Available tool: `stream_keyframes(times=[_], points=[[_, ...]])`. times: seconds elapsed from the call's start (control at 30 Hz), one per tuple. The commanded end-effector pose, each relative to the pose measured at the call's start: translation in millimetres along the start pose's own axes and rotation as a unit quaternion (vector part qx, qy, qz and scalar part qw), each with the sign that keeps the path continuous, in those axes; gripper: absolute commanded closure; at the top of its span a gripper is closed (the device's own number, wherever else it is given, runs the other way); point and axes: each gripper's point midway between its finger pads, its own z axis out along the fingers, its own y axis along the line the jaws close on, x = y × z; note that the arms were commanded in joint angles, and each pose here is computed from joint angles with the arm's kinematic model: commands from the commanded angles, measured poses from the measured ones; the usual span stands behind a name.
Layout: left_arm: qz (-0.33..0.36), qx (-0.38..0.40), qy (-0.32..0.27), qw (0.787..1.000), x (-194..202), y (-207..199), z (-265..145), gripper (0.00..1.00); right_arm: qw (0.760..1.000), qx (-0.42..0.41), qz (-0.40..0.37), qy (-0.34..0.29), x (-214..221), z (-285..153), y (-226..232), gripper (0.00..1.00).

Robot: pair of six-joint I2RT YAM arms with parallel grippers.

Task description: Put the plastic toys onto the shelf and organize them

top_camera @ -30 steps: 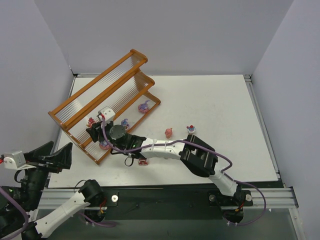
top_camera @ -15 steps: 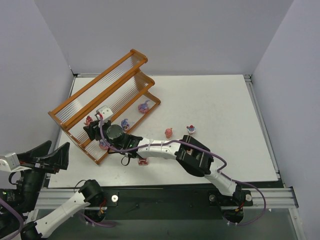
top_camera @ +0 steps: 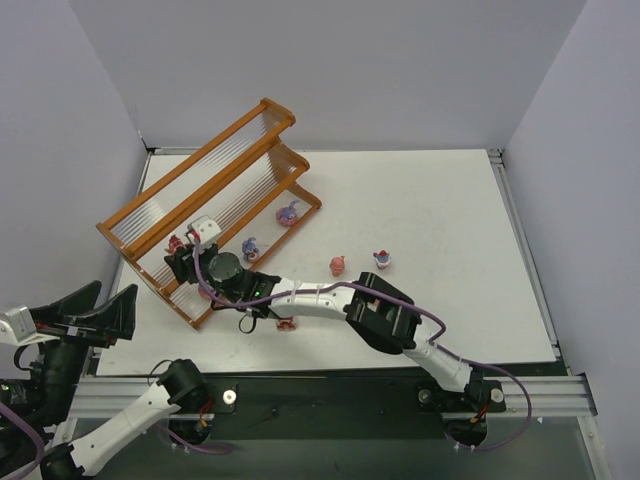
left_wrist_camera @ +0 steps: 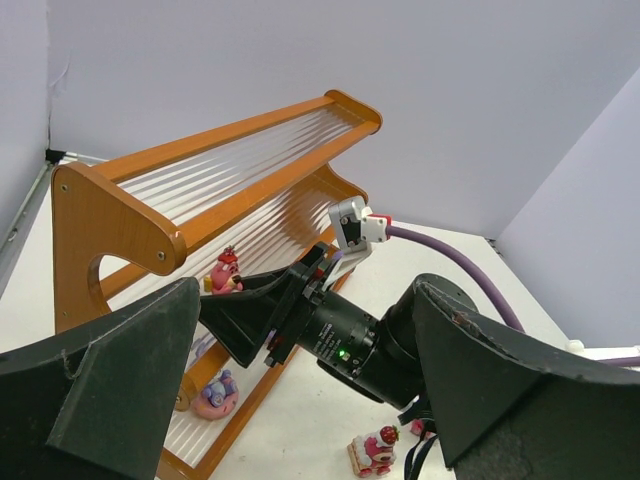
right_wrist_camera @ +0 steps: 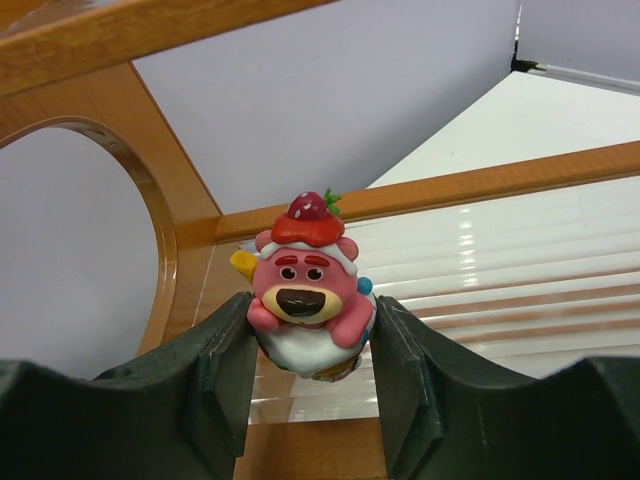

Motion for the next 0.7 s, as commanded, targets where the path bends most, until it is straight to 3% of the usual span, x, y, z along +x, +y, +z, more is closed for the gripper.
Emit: stream_keyframes(times=[0.0, 0.33, 0.67], points=[[-0.035, 0.012, -0.042, 0.998, -21.3, 8.0, -13.9, 0.03, 0.999, -0.009, 0.002, -0.043, -24.6, 6.6, 17.6, 0.93], [-0.035, 0.011, -0.043, 0.998, -22.2, 8.6, -14.4, 0.02, 0.999, 0.003, -0.016, -0.039, -18.6, 9.0, 15.7, 0.78], [-0.03, 0.001, -0.038, 0.999, -20.7, 9.7, -11.8, 0.03, 0.999, 0.004, -0.026, -0.044, -16.2, 7.0, 15.4, 0.52]])
